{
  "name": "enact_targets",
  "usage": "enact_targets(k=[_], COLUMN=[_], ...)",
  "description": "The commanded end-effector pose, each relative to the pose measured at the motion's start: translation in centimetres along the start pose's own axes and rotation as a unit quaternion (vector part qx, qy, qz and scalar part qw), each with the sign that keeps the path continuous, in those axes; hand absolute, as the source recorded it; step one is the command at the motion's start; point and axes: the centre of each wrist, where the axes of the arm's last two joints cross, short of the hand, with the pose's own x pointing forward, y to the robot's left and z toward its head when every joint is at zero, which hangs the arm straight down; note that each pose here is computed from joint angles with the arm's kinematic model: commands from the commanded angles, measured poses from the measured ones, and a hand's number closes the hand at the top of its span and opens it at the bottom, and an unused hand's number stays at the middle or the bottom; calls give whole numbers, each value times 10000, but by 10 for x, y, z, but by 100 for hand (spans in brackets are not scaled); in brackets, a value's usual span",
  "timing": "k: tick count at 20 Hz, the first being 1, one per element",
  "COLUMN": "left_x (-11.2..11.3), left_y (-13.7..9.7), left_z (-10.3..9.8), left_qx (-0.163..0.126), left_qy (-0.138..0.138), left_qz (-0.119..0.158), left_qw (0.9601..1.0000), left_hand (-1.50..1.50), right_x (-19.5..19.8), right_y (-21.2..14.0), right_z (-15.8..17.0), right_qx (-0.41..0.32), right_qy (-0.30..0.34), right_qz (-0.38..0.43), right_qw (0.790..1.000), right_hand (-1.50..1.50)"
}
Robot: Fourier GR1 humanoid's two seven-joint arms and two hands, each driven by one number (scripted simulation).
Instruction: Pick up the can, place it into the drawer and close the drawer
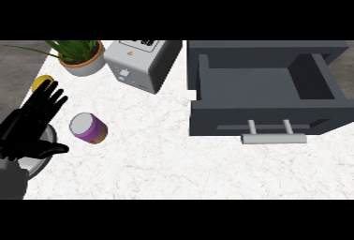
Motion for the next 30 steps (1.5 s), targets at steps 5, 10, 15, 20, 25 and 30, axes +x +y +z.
enact_targets(k=[5, 10, 15, 20, 25, 30], left_x=[-52, -68, -86, -117, -140, -146], left_y=[20, 22, 51, 46, 52, 66], left_z=[-9, -7, -5, -10, 3, 14], left_qx=[368, 552, 676, 669, 599, 546], left_qy=[107, 57, 117, 253, 378, 451], left_qz=[-91, -134, -124, -139, 64, 254], left_qw=[9992, 9984, 9976, 9973, 9975, 9972], left_hand=[-150, -150, -150, -150, -150, -150], right_x=[0, -2, 9, 21, 14, 28], right_y=[2, 3, -3, -14, -2, -9], right_z=[-14, -2, -4, 0, -9, -3], right_qx=[19, 38, 47, 190, 72, 136], right_qy=[47, 37, 42, -18, 0, 5], right_qz=[-63, -81, -7, -27, -56, -67], right_qw=[10000, 10000, 10000, 9998, 10000, 9999], right_hand=[-150, -150, -150, -150, -150, -150])
